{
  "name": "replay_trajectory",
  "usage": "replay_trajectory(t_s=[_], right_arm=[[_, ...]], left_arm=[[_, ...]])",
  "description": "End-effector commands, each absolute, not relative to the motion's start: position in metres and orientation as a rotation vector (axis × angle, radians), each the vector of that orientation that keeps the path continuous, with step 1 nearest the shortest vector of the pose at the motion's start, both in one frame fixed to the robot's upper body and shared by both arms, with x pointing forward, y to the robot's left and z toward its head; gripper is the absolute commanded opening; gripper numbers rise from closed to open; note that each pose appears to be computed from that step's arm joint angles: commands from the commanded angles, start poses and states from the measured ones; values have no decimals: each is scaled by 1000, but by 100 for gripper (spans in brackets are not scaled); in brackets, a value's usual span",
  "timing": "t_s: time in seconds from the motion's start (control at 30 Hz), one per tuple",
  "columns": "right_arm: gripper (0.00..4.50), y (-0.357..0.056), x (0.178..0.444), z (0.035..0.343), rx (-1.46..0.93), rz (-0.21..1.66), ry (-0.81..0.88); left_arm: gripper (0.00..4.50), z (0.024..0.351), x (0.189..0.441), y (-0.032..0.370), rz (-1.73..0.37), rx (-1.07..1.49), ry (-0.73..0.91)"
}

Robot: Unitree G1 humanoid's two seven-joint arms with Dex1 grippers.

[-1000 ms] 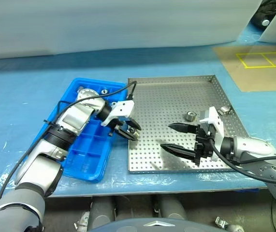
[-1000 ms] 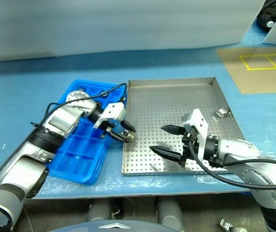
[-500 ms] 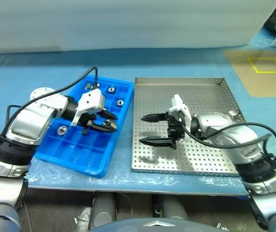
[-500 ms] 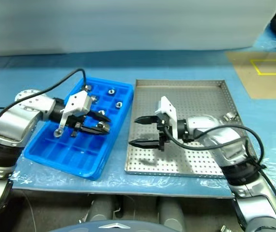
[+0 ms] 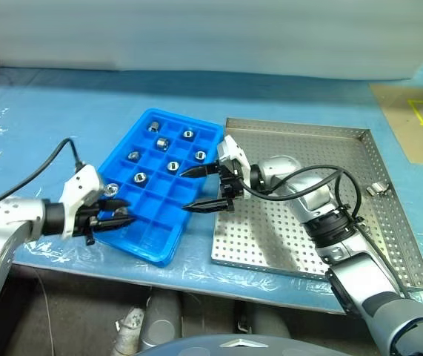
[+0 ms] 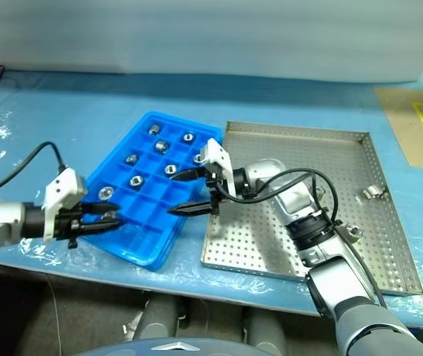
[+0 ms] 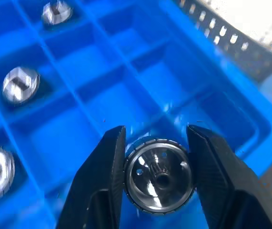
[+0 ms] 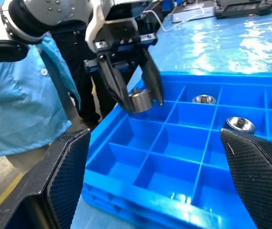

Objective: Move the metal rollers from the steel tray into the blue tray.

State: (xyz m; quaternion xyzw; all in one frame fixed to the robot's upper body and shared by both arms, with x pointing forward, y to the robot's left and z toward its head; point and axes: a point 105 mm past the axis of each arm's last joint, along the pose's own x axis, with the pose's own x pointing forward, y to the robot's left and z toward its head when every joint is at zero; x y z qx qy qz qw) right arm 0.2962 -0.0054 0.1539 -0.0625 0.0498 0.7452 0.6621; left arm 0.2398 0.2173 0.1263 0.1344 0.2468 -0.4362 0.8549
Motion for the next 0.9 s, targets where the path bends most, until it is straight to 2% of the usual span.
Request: replay_trajectory(t_s=[0.03, 0.33, 0.5, 0.73, 0.9], right_arm=[[450, -2, 295, 164, -165, 1718, 60], [450, -7, 296, 161, -179, 1707, 67], [450, -14, 297, 158, -188, 1680, 82], [450, -17, 296, 154, -188, 1663, 87], [450, -18, 298, 153, -195, 1653, 87]], left_arm=[[171, 139, 241, 224, -847, 290, 466], [171, 135, 257, 226, -766, 277, 418], [171, 148, 267, 231, -736, 259, 365], [171, 143, 254, 238, -775, 283, 446], [171, 142, 256, 248, -746, 297, 455]])
